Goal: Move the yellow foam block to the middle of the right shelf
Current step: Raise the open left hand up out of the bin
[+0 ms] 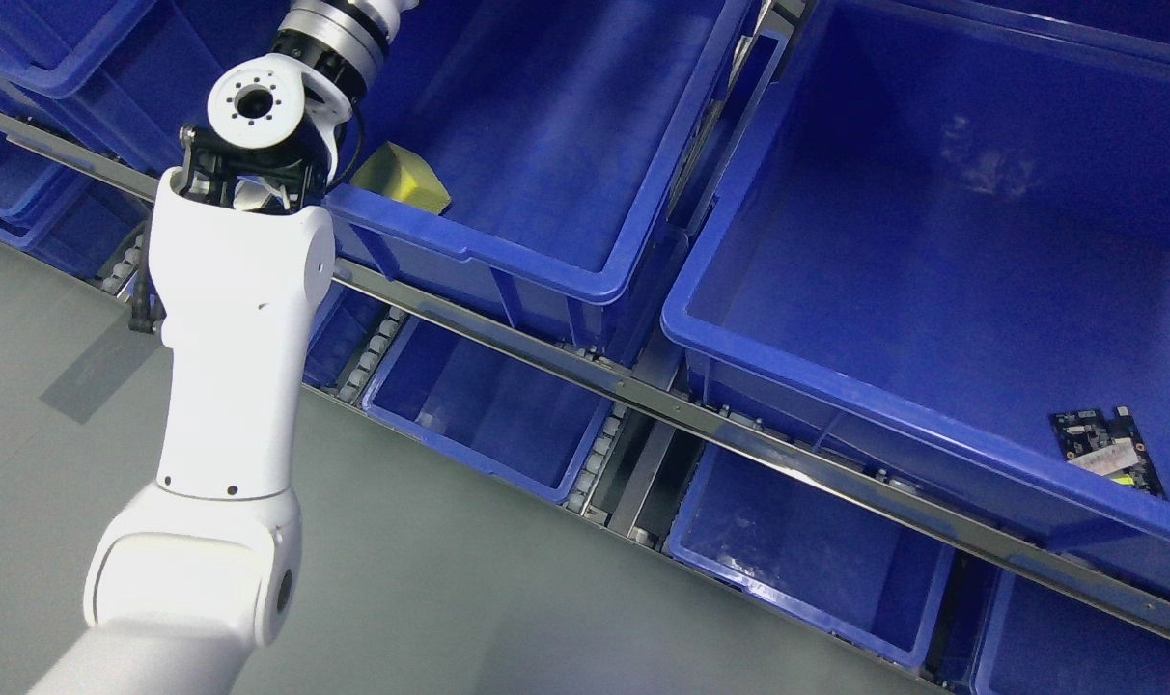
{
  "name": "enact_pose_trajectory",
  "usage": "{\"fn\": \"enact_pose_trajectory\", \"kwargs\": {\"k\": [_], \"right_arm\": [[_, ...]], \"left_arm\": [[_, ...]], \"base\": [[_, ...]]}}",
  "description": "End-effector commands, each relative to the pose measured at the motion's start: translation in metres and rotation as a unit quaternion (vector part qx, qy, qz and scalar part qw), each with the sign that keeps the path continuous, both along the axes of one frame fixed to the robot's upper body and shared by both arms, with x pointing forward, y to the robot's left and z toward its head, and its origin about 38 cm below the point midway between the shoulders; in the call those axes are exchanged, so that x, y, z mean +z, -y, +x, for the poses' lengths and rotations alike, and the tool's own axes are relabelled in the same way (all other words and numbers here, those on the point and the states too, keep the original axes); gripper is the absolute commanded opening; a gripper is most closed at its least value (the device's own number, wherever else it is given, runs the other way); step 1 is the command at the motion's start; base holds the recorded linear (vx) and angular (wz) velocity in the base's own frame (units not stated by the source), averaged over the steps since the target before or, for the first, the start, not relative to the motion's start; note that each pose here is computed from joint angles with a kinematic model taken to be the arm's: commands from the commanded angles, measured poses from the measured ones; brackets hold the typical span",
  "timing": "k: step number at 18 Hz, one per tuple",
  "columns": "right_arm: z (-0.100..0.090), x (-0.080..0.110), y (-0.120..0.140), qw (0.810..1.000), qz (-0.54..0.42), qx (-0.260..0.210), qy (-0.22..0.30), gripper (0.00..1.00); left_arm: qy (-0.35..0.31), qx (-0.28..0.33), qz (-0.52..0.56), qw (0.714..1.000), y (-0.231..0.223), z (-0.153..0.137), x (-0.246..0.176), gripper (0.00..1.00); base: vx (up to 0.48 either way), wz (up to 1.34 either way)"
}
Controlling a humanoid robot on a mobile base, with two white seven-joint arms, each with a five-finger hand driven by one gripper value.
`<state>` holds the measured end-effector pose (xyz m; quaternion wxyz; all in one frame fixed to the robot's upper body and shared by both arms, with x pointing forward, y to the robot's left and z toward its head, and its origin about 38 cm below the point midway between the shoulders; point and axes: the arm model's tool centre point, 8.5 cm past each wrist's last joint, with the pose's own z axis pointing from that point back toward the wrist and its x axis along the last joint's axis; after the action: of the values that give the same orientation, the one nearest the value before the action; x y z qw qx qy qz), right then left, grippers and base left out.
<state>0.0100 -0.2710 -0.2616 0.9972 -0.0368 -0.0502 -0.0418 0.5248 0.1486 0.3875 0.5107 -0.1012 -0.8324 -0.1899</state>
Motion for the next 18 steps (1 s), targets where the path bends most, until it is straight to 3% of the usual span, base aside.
{"fn": "enact_pose_trajectory", "kwargs": {"k": [1,5,18], "right_arm": [[0.008,0.001,0.012,1.0,-0.009,0.001,0.011,1.0],[0.007,0.001,0.012,1.0,-0.009,0.001,0.01,1.0],[0.007,0.001,0.012,1.0,-0.009,0.001,0.01,1.0]], "left_arm": [[0.074,0.018,-0.064,0.995,-0.05,-0.065,-0.03,1.0],[0.062,-0.003,-0.056,0.997,-0.039,-0.089,-0.098,1.0],[0.062,0.008,-0.063,0.996,-0.041,-0.089,-0.099,1.0]], "base": [[0.0,0.0],[0.0,0.0],[0.0,0.0]]}}
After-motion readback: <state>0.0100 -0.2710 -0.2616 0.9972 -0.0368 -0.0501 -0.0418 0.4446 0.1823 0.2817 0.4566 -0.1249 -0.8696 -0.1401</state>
